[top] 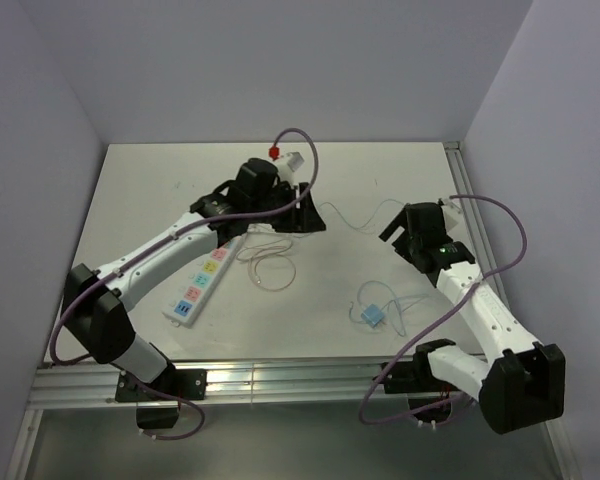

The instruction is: Insert the plug

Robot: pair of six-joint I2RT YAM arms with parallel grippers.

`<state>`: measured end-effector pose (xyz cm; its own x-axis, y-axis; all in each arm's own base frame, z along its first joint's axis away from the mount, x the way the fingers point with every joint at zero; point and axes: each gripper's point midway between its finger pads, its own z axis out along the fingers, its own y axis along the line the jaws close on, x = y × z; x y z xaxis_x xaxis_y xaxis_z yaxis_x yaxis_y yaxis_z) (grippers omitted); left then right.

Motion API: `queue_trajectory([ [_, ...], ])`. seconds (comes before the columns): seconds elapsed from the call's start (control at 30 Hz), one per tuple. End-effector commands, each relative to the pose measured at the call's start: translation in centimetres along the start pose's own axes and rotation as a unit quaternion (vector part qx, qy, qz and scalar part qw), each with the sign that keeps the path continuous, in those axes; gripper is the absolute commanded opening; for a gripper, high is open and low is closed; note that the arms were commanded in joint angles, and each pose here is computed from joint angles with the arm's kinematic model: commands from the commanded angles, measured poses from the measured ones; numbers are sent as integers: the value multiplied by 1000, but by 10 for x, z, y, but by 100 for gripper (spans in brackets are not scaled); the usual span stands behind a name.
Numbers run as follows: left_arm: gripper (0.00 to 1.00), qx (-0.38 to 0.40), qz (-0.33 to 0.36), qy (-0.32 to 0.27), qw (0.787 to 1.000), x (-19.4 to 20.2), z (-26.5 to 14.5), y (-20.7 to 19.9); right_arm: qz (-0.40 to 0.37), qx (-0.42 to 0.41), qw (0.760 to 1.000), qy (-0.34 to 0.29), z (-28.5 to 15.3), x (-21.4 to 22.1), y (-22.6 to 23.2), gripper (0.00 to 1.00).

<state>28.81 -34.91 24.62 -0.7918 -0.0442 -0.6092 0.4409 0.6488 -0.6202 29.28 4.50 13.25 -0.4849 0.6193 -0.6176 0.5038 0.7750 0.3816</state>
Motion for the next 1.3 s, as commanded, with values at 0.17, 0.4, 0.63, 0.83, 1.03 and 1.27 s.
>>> queue_trajectory([
  [0.17, 60, 45, 13, 33, 998, 28, 23, -31, 43, 110, 992, -36, 54, -60, -50, 94],
  [0.4, 60, 43, 27, 51, 997, 41, 15, -26, 98, 150, 984, -1, 116, -90, -60, 95],
  [0.63, 60, 29, 43, 40, 998, 44, -1, -19, 127, 150, 980, 17, 146, -105, -40, 96],
  [0.83, 60, 11, 58, 18, 998, 38, -13, -15, 124, 184, 975, 31, 150, -88, -49, 94],
  [1.03, 61, 18, 59, 14, 998, 35, -16, -19, 126, 201, 971, 43, 154, -76, -55, 91],
  [1.27, 61, 19, 55, 7, 998, 33, -22, -22, 118, 229, 965, 49, 160, -66, -68, 87],
])
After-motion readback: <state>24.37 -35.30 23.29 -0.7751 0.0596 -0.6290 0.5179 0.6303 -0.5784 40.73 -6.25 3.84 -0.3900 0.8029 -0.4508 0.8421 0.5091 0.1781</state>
